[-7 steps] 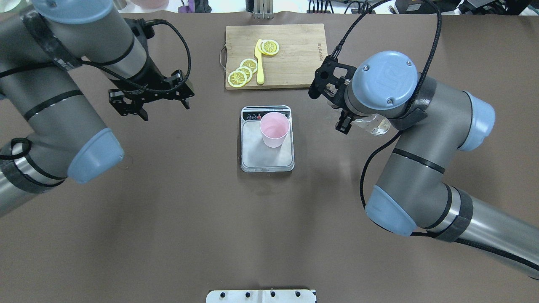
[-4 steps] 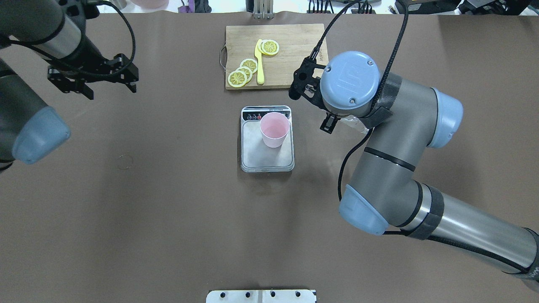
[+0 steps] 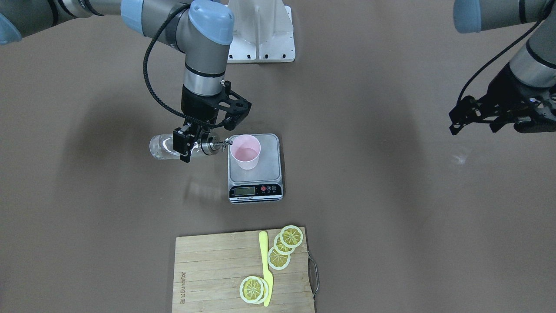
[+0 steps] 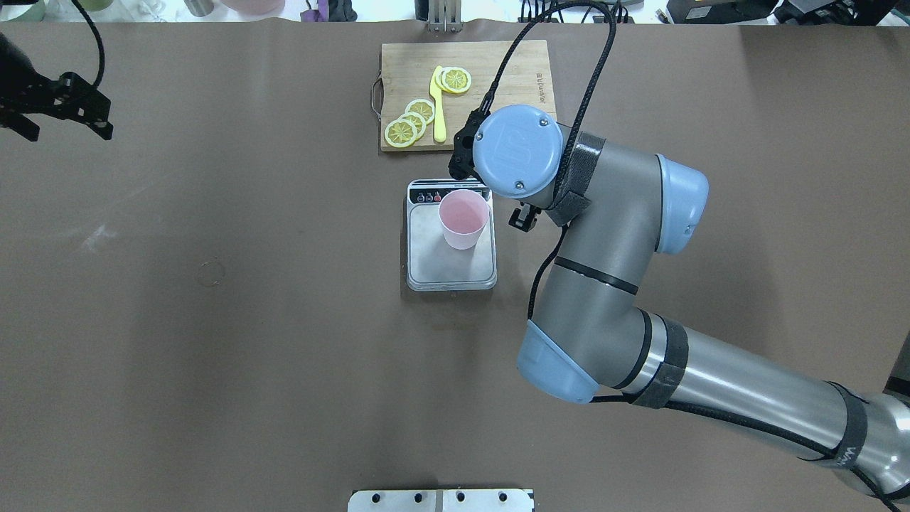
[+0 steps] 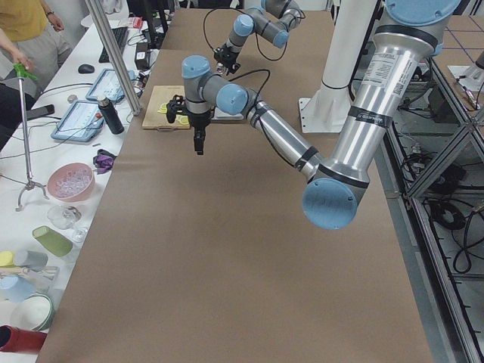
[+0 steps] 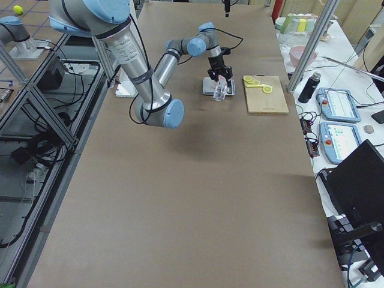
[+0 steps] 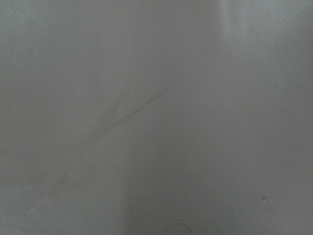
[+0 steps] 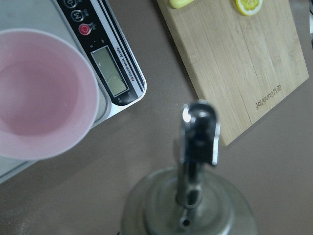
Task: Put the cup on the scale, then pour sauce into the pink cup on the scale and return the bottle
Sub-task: 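Move the bottle with the right gripper over the pink cup while the left arm withdraws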
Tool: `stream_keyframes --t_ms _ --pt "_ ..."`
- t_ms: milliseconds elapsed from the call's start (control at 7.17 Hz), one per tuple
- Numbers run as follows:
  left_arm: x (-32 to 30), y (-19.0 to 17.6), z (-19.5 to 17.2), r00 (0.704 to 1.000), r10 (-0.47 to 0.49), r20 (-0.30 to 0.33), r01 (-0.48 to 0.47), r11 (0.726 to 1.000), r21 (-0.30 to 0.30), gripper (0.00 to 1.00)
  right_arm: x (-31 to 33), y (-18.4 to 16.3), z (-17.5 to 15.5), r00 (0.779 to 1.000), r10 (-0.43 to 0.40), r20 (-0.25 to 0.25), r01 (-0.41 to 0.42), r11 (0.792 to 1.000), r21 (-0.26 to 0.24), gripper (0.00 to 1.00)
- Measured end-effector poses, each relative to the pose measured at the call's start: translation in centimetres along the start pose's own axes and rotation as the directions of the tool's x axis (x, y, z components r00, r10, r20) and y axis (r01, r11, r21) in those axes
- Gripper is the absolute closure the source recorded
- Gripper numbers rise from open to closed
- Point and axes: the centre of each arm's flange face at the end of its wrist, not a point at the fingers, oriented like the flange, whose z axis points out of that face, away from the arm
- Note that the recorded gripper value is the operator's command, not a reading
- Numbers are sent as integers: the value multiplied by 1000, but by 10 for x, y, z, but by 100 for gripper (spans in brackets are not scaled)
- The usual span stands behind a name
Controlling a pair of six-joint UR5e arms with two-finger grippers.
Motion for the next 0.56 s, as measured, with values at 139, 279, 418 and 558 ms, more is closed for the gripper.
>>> stream_keyframes --t_ms 139,279,418,558 --pt "-26 0 2 1000 22 4 -22 1000 -9 2 -5 2 -2 1000 -8 -8 8 1000 -4 56" --pt "-55 0 7 999 47 14 -47 999 -16 2 -14 5 -6 1000 -23 -18 23 1000 -11 55" --pt "-83 3 12 997 68 22 -68 998 -17 2 -25 11 -13 998 -45 -34 44 999 -27 55" --pt "-111 8 19 996 85 26 -85 996 -12 2 -34 20 -15 997 -66 -48 64 997 -45 55"
